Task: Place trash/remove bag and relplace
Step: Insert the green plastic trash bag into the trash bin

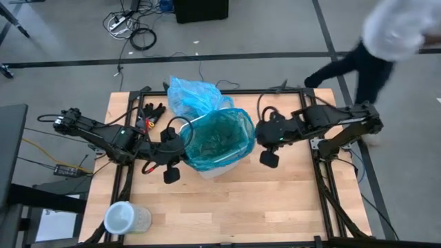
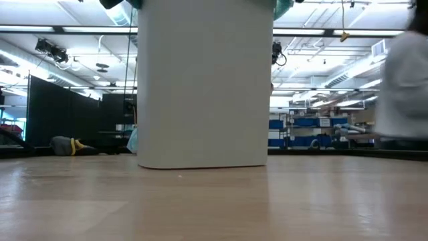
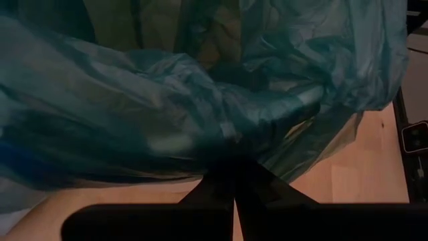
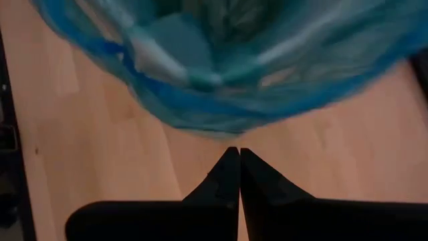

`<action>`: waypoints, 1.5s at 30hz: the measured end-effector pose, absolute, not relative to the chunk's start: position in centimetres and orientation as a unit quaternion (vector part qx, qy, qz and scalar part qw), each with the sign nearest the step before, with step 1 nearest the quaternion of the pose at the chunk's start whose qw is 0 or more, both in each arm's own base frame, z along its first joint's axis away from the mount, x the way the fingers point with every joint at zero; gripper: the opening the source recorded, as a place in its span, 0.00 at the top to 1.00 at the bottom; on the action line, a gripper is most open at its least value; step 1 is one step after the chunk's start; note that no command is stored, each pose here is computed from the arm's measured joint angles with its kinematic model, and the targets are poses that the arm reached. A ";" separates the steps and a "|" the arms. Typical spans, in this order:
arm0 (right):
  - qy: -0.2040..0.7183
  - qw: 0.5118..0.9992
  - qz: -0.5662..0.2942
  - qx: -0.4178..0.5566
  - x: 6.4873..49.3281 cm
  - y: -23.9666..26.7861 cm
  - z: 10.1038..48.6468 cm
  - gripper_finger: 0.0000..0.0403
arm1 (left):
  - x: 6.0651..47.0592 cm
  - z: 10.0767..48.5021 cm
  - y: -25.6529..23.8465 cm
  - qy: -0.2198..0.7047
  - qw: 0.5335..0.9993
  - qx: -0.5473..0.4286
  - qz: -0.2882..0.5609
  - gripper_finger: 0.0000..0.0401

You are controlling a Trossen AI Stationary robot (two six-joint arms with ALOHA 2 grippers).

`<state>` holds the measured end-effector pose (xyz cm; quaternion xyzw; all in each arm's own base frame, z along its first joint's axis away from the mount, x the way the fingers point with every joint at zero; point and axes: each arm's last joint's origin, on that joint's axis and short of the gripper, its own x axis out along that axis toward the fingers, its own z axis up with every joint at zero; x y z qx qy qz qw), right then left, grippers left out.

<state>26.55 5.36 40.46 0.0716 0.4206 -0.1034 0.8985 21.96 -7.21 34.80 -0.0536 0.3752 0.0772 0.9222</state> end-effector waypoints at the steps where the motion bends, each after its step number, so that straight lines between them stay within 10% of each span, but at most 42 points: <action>1: 0.412 0.902 -0.108 0.071 26.2 5.2 40.8 1.00 | 22.0 34.8 -7.2 0.375 0.922 -0.054 0.077 0.98; 15: 0.195 0.979 0.021 0.061 27.5 6.3 45.4 1.00 | 22.2 35.1 -7.3 0.359 0.930 -0.046 0.063 0.98; 31: 0.259 0.963 0.005 0.073 28.1 6.4 43.7 0.77 | 21.9 35.5 -7.0 0.345 0.935 -0.018 0.082 0.83; 45: 0.251 0.965 0.001 0.075 29.1 6.7 42.2 0.76 | 21.9 36.3 -7.0 0.325 0.939 -0.046 0.101 0.83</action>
